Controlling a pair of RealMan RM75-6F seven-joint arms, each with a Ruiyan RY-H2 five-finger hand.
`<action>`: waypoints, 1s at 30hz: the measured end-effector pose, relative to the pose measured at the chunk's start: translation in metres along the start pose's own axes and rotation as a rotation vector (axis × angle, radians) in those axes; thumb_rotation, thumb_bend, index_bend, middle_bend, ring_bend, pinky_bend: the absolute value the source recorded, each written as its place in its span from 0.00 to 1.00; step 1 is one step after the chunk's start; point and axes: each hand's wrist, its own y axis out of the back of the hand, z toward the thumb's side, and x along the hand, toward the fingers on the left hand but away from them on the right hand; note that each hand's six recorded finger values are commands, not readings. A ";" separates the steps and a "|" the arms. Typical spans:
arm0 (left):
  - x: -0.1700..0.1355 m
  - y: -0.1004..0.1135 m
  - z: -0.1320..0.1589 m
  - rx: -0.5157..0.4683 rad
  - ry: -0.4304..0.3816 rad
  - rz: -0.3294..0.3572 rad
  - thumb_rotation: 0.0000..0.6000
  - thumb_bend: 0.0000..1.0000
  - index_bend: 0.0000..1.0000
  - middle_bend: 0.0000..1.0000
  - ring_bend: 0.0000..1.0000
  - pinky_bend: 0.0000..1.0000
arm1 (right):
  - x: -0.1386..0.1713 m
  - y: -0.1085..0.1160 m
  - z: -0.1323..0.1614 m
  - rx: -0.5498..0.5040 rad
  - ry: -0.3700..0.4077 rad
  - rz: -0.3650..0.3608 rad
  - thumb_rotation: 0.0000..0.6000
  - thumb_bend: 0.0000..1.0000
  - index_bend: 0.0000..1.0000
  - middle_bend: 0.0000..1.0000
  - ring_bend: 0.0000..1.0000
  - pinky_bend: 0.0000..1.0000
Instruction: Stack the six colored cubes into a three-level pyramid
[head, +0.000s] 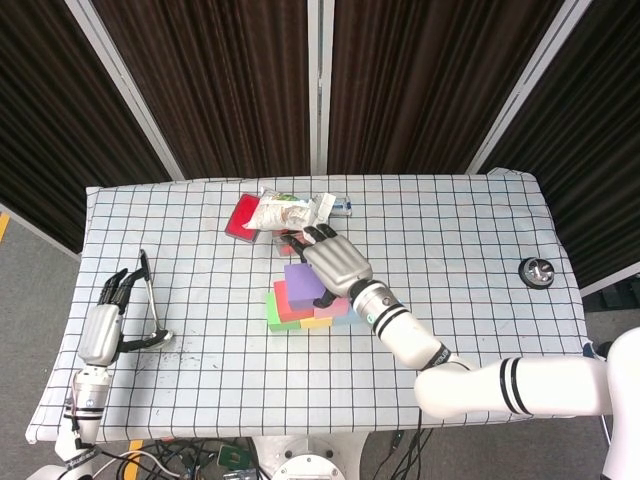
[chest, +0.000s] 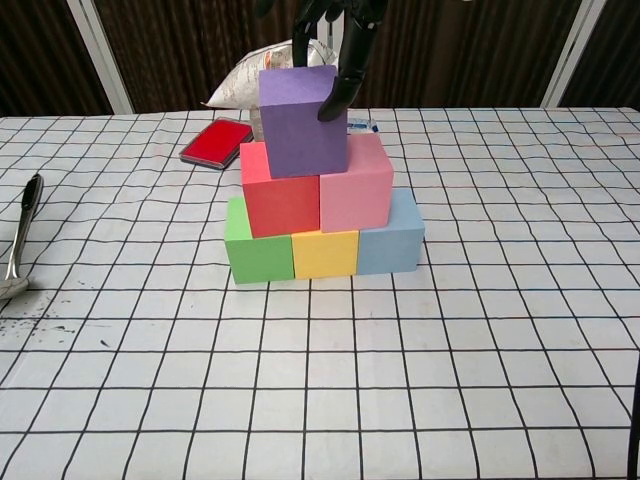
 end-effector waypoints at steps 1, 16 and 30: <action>0.000 0.000 0.000 0.000 0.000 0.000 1.00 0.00 0.09 0.12 0.00 0.01 | 0.000 0.000 0.000 0.000 0.000 -0.003 1.00 0.07 0.00 0.37 0.00 0.00; 0.001 -0.001 0.002 -0.004 -0.003 -0.008 1.00 0.00 0.09 0.12 0.00 0.01 | 0.004 0.000 0.001 -0.020 -0.005 -0.008 1.00 0.09 0.00 0.38 0.00 0.00; 0.001 -0.002 0.001 -0.005 -0.001 -0.012 1.00 0.00 0.09 0.12 0.00 0.01 | 0.005 -0.003 0.002 -0.017 -0.020 -0.008 1.00 0.10 0.00 0.38 0.00 0.00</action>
